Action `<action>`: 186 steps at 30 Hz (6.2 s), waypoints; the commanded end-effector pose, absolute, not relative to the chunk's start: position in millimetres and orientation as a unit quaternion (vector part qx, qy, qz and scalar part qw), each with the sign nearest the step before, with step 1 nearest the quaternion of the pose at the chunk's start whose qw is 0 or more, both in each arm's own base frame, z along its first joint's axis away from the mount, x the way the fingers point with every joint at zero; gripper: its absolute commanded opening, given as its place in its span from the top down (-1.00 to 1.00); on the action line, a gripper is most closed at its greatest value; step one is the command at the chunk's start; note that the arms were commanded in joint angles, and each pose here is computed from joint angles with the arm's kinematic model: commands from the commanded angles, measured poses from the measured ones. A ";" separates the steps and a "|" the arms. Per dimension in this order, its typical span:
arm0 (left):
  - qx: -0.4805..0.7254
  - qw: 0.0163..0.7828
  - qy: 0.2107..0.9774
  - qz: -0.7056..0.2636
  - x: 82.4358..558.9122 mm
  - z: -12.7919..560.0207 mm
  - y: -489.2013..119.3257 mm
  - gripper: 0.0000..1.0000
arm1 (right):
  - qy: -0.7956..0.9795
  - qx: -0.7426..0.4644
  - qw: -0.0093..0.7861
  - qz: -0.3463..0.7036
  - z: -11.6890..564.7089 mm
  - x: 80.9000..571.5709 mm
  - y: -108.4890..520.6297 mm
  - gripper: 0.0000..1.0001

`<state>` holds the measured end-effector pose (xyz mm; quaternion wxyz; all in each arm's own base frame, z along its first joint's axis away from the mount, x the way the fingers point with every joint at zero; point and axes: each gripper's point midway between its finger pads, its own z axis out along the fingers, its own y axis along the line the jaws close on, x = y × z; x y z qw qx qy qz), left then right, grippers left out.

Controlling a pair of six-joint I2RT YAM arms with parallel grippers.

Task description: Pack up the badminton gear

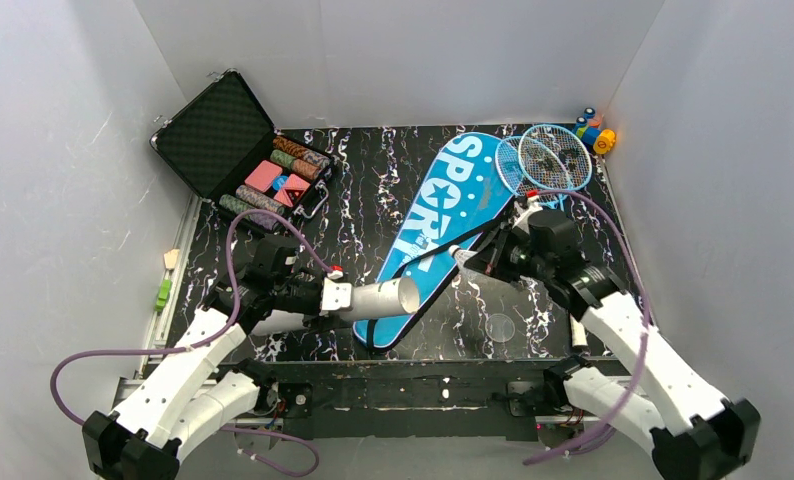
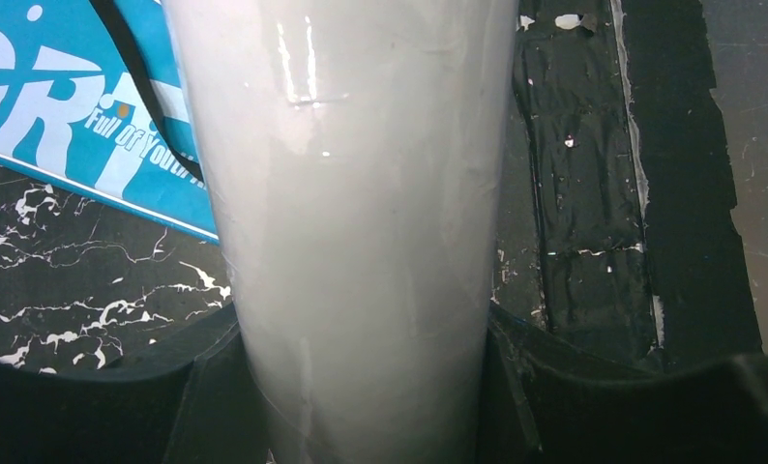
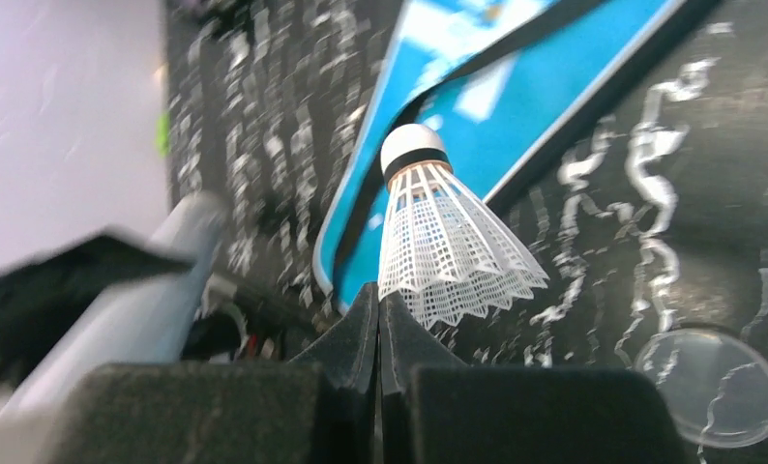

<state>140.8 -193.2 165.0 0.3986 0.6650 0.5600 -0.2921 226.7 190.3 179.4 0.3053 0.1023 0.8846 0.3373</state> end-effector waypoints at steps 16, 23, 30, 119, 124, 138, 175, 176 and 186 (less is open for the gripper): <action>0.683 0.413 0.531 -0.286 145.5 173.6 -198.5 1.00 | 0.786 -0.253 0.217 0.521 320.2 75.1 244.5 0.97; 0.683 0.415 0.527 -0.290 143.9 174.8 -199.3 1.00 | 0.788 -0.285 0.202 0.507 315.4 73.8 265.5 0.97; 0.681 0.422 0.522 -0.294 143.1 182.2 -201.1 1.00 | 0.786 -0.285 0.227 0.500 318.7 93.8 283.4 0.97; 0.660 0.428 0.539 -0.300 142.6 194.7 -201.0 1.00 | 0.895 0.293 0.285 0.181 70.7 304.4 43.5 -0.31; 0.660 0.428 0.541 -0.297 142.9 193.4 -200.3 1.00 | 0.892 0.292 0.276 0.206 62.8 297.7 52.8 -0.02; 0.663 0.425 0.543 -0.291 145.3 188.1 -199.2 1.00 | 0.868 0.238 0.308 0.308 152.4 257.3 92.5 0.97; 0.660 0.445 0.536 -0.281 162.1 195.1 -206.9 1.00 | 0.822 -0.153 0.256 0.485 326.0 135.6 314.7 0.95; 0.660 0.444 0.537 -0.281 162.0 194.5 -206.5 1.00 | 0.819 -0.152 0.256 0.490 326.8 135.6 317.5 0.86; 0.663 0.439 0.536 -0.282 157.4 191.2 -204.5 1.00 | 0.793 -0.131 0.296 0.516 354.7 128.1 297.5 -0.14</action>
